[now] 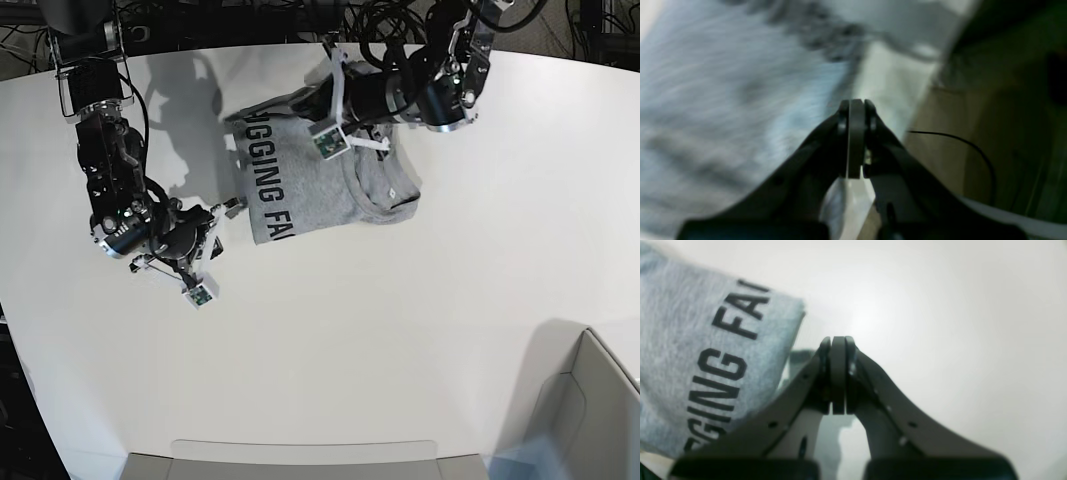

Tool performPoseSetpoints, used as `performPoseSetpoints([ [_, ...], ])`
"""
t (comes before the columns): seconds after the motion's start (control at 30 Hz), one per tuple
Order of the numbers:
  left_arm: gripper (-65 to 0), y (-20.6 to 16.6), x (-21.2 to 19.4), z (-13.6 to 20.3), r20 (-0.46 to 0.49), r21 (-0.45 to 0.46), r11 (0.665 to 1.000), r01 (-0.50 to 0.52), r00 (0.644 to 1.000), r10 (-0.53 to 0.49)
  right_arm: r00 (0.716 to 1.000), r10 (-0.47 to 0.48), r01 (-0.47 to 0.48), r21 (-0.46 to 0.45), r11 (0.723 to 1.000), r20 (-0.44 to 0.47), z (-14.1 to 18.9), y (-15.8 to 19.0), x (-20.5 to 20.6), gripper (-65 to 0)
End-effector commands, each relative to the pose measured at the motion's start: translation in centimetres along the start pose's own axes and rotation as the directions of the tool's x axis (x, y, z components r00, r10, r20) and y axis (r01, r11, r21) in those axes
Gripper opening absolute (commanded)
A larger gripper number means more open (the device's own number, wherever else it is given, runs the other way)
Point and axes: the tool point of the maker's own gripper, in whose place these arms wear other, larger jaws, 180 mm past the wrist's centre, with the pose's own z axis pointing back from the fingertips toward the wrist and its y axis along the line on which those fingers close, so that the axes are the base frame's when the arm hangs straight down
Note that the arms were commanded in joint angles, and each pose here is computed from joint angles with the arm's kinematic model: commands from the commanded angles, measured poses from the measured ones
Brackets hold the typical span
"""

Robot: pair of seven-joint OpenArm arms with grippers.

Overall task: Fold the T-shirt properly
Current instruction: 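Push the folded bundle across the table with the left gripper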

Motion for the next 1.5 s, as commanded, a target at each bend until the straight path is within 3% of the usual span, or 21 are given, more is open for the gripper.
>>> performPoseSetpoints([
  [0.0, -65.0, 0.5, 0.7, 0.3, 0.026, 0.010, 1.000, 0.028, 0.999, -0.028, 0.998, 0.034, -0.033, -0.005, 0.999, 0.054, 0.3, -0.1, 2.0, -65.0],
  [0.2, -65.0, 3.2, -1.2, -1.0, -0.070, 0.063, 0.998, 0.012, 0.998, -0.008, 0.998, 0.062, -0.061, 0.073, 0.995, -0.008, -3.7, 2.6, -0.2, -65.0],
  [0.33, -65.0, 5.3, -3.3, -1.6, -0.163, 0.110, 0.994, 0.008, 0.987, 0.010, 0.995, 0.077, -0.073, 0.053, 0.996, -0.063, -4.8, 3.3, -1.8, -65.0],
  [0.5, -65.0, 11.5, -6.3, -0.7, -0.270, 0.265, 0.964, -0.030, 0.957, 0.104, 0.983, 0.142, -0.137, 0.047, 0.989, -0.114, -3.8, 5.3, -3.8, -65.0],
  [0.63, -65.0, 17.0, -6.4, 1.9, -0.220, 0.406, 0.904, -0.136, 0.945, 0.241, 0.971, 0.212, -0.201, 0.106, 0.974, -0.106, -2.8, 8.8, -4.6, -65.0],
  [0.73, -65.0, 20.7, -6.0, 3.9, -0.155, 0.482, 0.848, -0.222, 0.931, 0.331, 0.945, 0.304, -0.279, 0.192, 0.941, -0.118, -2.8, 12.8, -6.2, -65.0],
  [0.8, -65.0, 23.3, -4.5, 5.3, -0.102, 0.516, 0.818, -0.255, 0.930, 0.354, 0.930, 0.350, -0.315, 0.248, 0.916, -0.114, -3.1, 15.6, -6.8, -65.0],
  [0.9, -65.0, 25.5, -2.4, 6.9, -0.037, 0.545, 0.791, -0.277, 0.935, 0.353, 0.940, 0.333, -0.304, 0.266, 0.915, -0.070, -2.7, 17.2, -5.6, -65.0],
  [1.0, -65.0, 26.7, -1.0, 9.0, 0.036, 0.577, 0.759, -0.302, 0.938, 0.346, 0.961, 0.274, -0.273, 0.218, 0.937, 0.028, -0.7, 16.1, -2.8, -65.0],
  [1.13, -65.0, 26.8, 2.1, 11.1, 0.185, 0.590, 0.723, -0.360, 0.932, 0.313, 0.980, 0.121, -0.132, 0.057, 0.990, 0.159, 3.0, 9.8, 0.6, -65.0],
  [1.2, -65.0, 25.1, 3.3, 9.9, 0.197, 0.565, 0.746, -0.352, 0.936, 0.292, 0.982, 0.026, -0.019, -0.035, 0.999, 0.187, 4.2, 5.3, 0.8, -65.0],
  [1.3, -65.0, 21.2, 4.1, 6.6, 0.148, 0.510, 0.808, -0.294, 0.956, 0.254, 0.978, -0.085, 0.112, -0.134, 0.985, 0.191, 5.4, 0.3, -0.8, -65.0],
  [1.37, -65.0, 18.8, 4.3, 4.2, 0.121, 0.462, 0.850, -0.252, 0.968, 0.221, 0.976, -0.126, 0.157, -0.178, 0.971, 0.176, 6.1, -1.7, -2.5, -65.0],
  [1.47, -65.0, 17.1, 3.8, 2.1, 0.123, 0.420, 0.871, -0.256, 0.967, 0.225, 0.984, -0.134, 0.157, -0.218, 0.963, 0.118, 6.5, -2.9, -5.1, -65.0],
])
